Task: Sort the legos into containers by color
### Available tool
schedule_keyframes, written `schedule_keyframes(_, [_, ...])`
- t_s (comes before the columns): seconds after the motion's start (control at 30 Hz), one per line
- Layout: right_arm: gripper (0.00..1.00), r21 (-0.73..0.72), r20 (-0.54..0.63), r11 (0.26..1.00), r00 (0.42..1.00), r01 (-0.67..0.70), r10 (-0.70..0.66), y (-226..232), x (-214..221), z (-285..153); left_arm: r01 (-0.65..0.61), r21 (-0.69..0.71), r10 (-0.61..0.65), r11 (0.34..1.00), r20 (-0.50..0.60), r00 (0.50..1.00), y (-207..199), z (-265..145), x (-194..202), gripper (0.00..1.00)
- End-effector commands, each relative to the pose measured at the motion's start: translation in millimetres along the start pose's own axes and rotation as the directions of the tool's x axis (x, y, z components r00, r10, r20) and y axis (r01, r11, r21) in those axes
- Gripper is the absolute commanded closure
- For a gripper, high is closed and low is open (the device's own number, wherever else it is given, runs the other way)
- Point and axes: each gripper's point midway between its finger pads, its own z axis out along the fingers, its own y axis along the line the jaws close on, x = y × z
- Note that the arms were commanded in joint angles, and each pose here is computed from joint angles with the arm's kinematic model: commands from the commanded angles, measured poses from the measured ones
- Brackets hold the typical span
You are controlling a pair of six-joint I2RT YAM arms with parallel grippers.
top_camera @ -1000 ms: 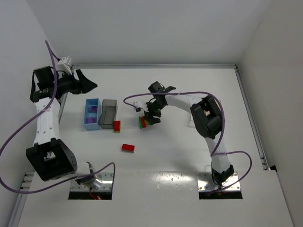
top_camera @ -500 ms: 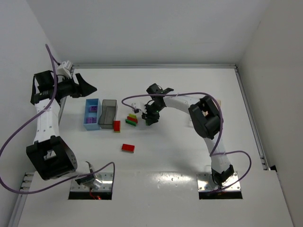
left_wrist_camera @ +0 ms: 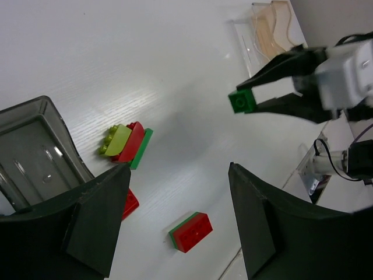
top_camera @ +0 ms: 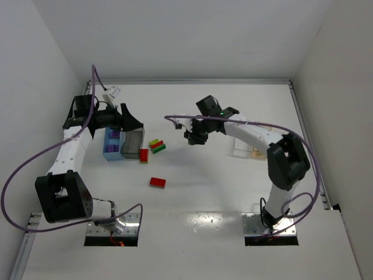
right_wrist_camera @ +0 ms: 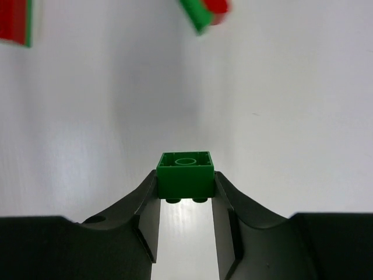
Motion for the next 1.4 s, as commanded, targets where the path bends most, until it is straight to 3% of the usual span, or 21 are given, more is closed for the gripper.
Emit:
schedule_keyframes(0.0, [0.90,0.208,0.029,0.976,0.998,-0.065,0.061,-34.7,-3.6,-48.2,-0.076,0.009,0.076,0.997,0.034,0.997,-16.9,0.4,-7.2,0.26])
schedule_keyframes(0.13, [0.91,0.410,0.046,0.884,0.974,-0.223,0.224,-74.7,35.2,-106.3,-0.109,-0.055,0.113,0.993,0.071,0.991,-18.2,-5.1,-17.7,0.26])
schedule_keyframes(0.37, [0.91,0.504,0.021,0.771,0.898,-0.389,0.439,-97.7,120.3,-161.7,-0.103,-0.093,0.111,0.990,0.080,0.991,-14.5,-7.5,-20.1,0.26])
schedule_keyframes(0.9, [0.87,0.411,-0.102,0.808,0.860,-0.422,0.501,-79.8,189.8,-157.7,-0.088,-0.102,0.095,0.991,0.068,0.993,-6.3,-2.5,-21.7,0.26])
schedule_keyframes(1.0, [0.69,0.391,-0.138,0.822,0.856,-0.414,0.498,-69.4,198.3,-152.9,-0.081,-0.102,0.088,0.992,0.063,0.994,-4.1,-0.9,-20.3,0.26])
schedule_keyframes(1.03, [0.53,0.373,-0.156,0.829,0.853,-0.416,0.498,-62.1,201.7,-150.2,-0.075,-0.092,0.081,0.993,0.057,0.995,-3.5,0.9,-18.8,0.26])
schedule_keyframes(1.17, [0.34,0.356,-0.174,0.841,0.856,-0.407,0.488,-54.2,204.4,-148.8,-0.066,-0.092,0.071,0.994,0.057,0.996,-1.6,2.7,-19.1,0.26])
schedule_keyframes(1.27, [0.31,0.345,-0.175,0.851,0.864,-0.395,0.472,-50.6,202.1,-150.2,-0.067,-0.083,0.071,0.994,0.057,0.996,-3.1,2.9,-19.0,0.26])
schedule_keyframes(1.37, [0.31,0.343,-0.093,0.862,0.899,-0.374,0.427,-58.0,176.1,-160.3,-0.067,-0.083,0.071,0.994,0.057,0.996,-3.2,2.9,-19.0,0.26])
